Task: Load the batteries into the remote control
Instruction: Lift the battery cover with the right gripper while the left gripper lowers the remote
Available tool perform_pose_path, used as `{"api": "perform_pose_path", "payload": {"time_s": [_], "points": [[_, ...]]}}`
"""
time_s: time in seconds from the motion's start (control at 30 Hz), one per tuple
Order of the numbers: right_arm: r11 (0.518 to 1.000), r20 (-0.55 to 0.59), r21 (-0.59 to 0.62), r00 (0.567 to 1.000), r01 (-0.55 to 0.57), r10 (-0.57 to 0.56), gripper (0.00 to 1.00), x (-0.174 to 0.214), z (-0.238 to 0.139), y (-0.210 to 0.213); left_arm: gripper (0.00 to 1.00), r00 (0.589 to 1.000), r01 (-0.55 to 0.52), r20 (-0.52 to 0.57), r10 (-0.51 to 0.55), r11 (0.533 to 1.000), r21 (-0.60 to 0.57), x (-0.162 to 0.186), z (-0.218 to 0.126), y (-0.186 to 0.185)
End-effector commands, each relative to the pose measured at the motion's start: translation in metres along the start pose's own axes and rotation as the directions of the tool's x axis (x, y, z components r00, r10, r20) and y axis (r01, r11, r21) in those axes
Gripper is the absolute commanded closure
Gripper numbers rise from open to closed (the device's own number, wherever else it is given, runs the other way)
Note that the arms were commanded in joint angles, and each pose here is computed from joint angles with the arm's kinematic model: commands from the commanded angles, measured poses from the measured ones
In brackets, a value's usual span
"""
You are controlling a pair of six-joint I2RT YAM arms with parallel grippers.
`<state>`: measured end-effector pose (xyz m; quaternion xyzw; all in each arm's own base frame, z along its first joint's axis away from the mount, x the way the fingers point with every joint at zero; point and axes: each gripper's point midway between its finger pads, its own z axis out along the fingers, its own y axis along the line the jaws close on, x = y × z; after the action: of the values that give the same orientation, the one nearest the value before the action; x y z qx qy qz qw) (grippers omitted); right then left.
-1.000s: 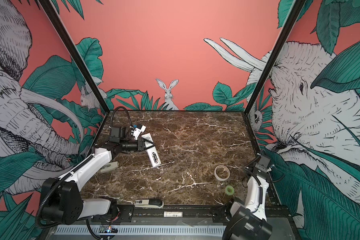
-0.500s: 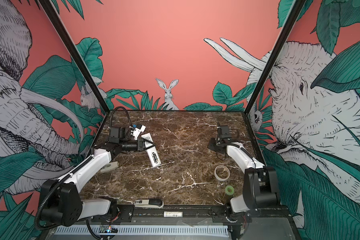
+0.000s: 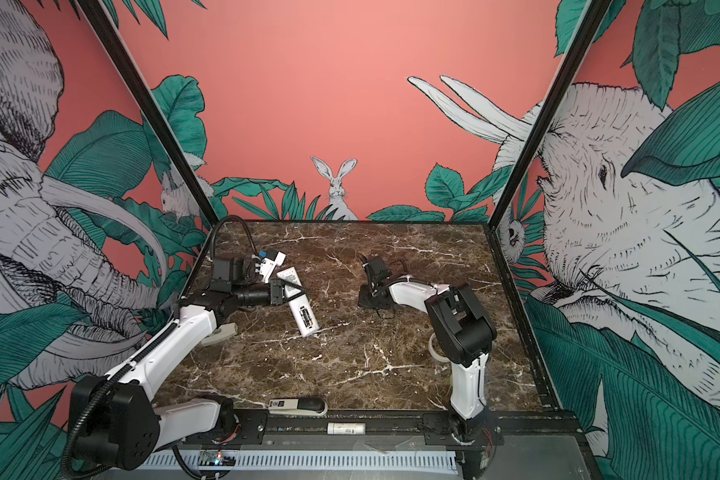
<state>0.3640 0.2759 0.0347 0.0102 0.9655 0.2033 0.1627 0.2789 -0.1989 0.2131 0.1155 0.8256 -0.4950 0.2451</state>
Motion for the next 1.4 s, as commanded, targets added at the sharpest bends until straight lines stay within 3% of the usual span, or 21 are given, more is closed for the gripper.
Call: {"api": "perform_pose_path", "payload": {"time_s": [0.0,0.17,0.5,0.6,0.77,0.93,1.03,1.13,1.2,1.27,1.37], "points": [[0.998,0.019,-0.058,1.000,-0.003,0.004,1.00,-0.004,-0.001,0.021,1.00,1.000,-0.001,0.005,0.002,0.998,-0.065,0.007,-0.004,0.013],[0.997,0.030,-0.074,0.999,0.034,-0.032,1.00,-0.001,-0.018,0.024,1.00,0.995,0.102,0.001,-0.103,0.993,-0.053,0.015,0.015,0.037],[0.960,0.079,-0.221,0.984,0.173,-0.159,1.00,0.014,-0.066,0.046,1.00,0.974,0.200,-0.070,-0.217,0.961,-0.192,0.039,0.057,0.090],[0.939,0.092,-0.279,0.979,0.201,-0.183,1.00,0.022,-0.077,0.053,1.00,0.970,0.209,-0.077,-0.232,0.949,-0.234,0.043,0.064,0.107],[0.907,0.085,-0.360,0.976,0.219,-0.202,1.00,0.036,-0.090,0.063,1.00,0.969,0.201,-0.098,-0.225,0.957,-0.209,0.045,0.074,0.114],[0.892,0.059,-0.398,0.976,0.217,-0.211,1.00,0.045,-0.099,0.068,0.68,0.974,0.181,-0.097,-0.203,0.963,-0.199,0.047,0.075,0.114],[0.903,0.027,-0.386,0.981,0.189,-0.194,1.00,0.046,-0.101,0.066,0.53,0.976,0.175,-0.094,-0.198,0.962,-0.209,0.049,0.073,0.115],[0.896,-0.007,-0.412,0.983,0.165,-0.185,1.00,0.048,-0.105,0.073,0.28,0.981,0.154,-0.083,-0.177,0.961,-0.227,0.047,0.067,0.113],[0.882,-0.019,-0.449,0.985,0.143,-0.169,1.00,0.045,-0.110,0.082,0.20,0.987,0.124,-0.071,-0.143,0.967,-0.222,0.043,0.063,0.106],[0.864,-0.028,-0.492,0.989,0.111,-0.144,1.00,0.040,-0.119,0.090,0.01,0.993,0.091,-0.049,-0.105,0.970,-0.224,0.038,0.057,0.100],[0.832,-0.059,-0.554,0.995,0.038,-0.084,1.00,0.031,-0.132,0.100,0.01,0.998,0.024,-0.044,-0.035,0.974,-0.226,0.035,0.051,0.089]]}}
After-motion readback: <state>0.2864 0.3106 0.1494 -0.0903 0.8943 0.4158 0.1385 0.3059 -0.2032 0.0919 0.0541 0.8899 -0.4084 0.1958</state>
